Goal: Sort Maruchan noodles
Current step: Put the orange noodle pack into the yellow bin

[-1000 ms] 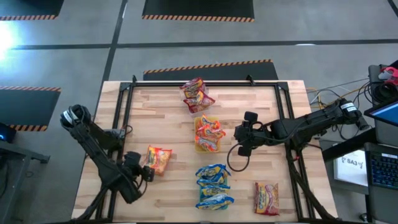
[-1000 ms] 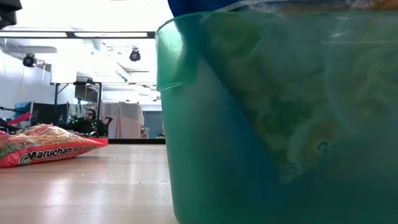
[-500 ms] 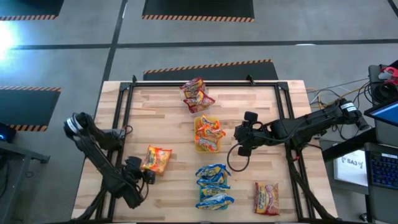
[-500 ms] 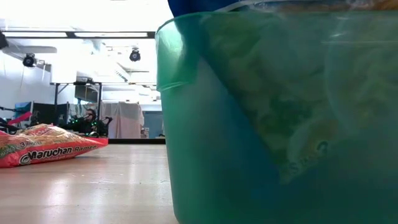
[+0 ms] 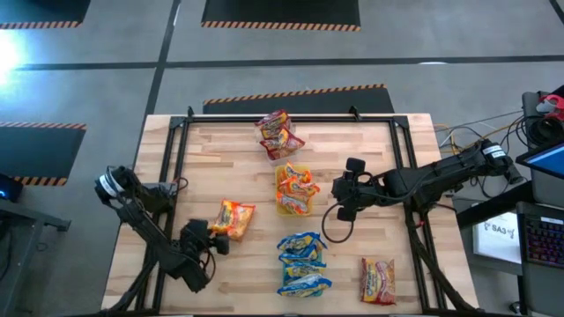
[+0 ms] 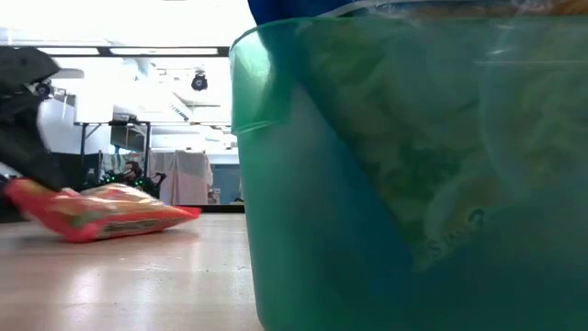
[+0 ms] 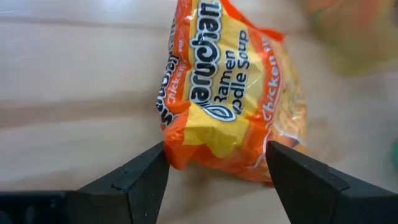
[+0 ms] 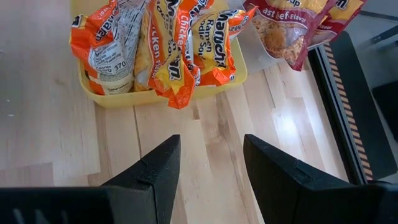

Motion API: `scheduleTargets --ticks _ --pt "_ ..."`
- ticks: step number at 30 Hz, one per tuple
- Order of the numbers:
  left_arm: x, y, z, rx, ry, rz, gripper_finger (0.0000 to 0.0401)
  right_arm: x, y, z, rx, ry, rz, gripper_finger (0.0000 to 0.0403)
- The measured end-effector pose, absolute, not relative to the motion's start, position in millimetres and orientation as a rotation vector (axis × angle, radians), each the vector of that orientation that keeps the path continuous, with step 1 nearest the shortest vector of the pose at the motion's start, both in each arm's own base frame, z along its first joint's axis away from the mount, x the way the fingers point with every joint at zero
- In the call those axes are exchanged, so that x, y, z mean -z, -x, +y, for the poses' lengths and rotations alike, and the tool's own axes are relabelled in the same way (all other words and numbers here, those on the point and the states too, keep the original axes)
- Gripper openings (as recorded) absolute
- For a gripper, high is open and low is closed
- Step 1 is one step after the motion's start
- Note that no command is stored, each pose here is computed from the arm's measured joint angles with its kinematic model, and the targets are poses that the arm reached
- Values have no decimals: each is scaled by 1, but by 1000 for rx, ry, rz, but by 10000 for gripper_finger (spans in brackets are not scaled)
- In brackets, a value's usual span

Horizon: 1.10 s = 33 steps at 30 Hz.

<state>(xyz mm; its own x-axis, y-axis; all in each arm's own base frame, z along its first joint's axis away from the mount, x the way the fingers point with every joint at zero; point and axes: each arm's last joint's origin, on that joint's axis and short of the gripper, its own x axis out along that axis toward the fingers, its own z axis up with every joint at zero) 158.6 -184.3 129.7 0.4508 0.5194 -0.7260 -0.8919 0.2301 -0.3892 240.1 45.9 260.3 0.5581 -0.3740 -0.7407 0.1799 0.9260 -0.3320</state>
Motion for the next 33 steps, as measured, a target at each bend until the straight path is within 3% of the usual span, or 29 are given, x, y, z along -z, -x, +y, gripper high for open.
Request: scheduleTargets --ticks 13,33 --pt "-108 -171 -158 -961 987 220 267 -260 -240 46 330 229 924 167" --pt "-103 -204 -130 -1033 1122 124 268 -260 -240 46 330 229 923 167"
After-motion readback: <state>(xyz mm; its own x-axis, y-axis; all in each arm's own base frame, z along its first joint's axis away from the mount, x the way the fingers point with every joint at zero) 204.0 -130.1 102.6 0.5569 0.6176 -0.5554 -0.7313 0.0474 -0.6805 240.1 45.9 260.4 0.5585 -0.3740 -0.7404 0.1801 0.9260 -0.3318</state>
